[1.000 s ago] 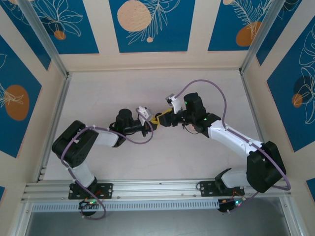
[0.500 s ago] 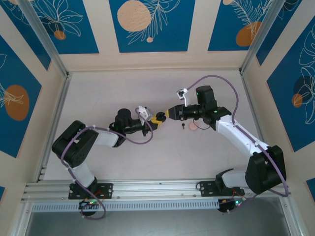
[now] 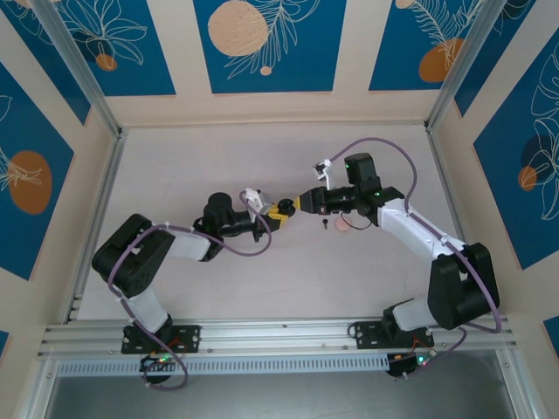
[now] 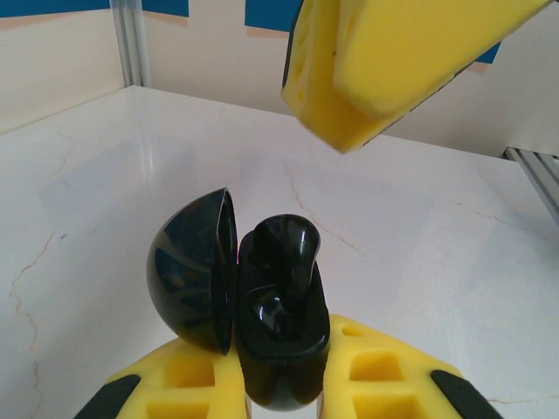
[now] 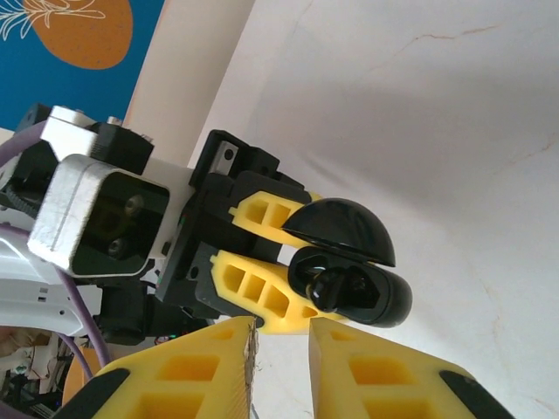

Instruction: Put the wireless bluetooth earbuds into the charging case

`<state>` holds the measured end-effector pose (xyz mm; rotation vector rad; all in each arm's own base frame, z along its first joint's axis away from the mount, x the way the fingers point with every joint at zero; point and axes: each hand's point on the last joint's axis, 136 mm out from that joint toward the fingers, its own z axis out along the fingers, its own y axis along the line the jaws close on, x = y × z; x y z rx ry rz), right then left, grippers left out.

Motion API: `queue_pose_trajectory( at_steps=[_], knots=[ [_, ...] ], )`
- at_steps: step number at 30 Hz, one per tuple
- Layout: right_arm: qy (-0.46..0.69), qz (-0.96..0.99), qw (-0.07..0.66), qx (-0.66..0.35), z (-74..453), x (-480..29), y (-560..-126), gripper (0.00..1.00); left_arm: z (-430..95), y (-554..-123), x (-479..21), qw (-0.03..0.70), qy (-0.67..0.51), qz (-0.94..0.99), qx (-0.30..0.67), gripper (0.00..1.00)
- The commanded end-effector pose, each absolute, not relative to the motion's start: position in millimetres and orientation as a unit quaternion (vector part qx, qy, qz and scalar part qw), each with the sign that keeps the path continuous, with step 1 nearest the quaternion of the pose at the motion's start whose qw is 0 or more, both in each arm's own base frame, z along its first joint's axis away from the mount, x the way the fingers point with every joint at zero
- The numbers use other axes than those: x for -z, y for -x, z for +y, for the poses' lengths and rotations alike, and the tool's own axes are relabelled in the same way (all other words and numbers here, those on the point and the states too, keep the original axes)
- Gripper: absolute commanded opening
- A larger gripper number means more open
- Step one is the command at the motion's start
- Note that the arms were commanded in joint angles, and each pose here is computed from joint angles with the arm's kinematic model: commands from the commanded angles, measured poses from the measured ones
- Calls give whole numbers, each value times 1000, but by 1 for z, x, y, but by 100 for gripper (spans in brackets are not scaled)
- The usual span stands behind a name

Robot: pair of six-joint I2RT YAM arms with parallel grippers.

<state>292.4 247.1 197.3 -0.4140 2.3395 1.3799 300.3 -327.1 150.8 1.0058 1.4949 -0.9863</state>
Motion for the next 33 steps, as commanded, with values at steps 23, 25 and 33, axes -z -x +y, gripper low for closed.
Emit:
queue_pose_trajectory(
  at_steps=[23, 25, 33],
  knots=[
    [163, 830, 161, -509, 269, -187, -290, 18, -327, -296, -162, 529, -421, 602, 425, 12],
    [164, 829, 160, -510, 270, -187, -290, 17, -326, -296, -162, 529, -421, 602, 424, 12],
    [171, 827, 155, -513, 276, -188, -287, 15, -326, -296, -161, 529, -421, 603, 424, 12]
  ],
)
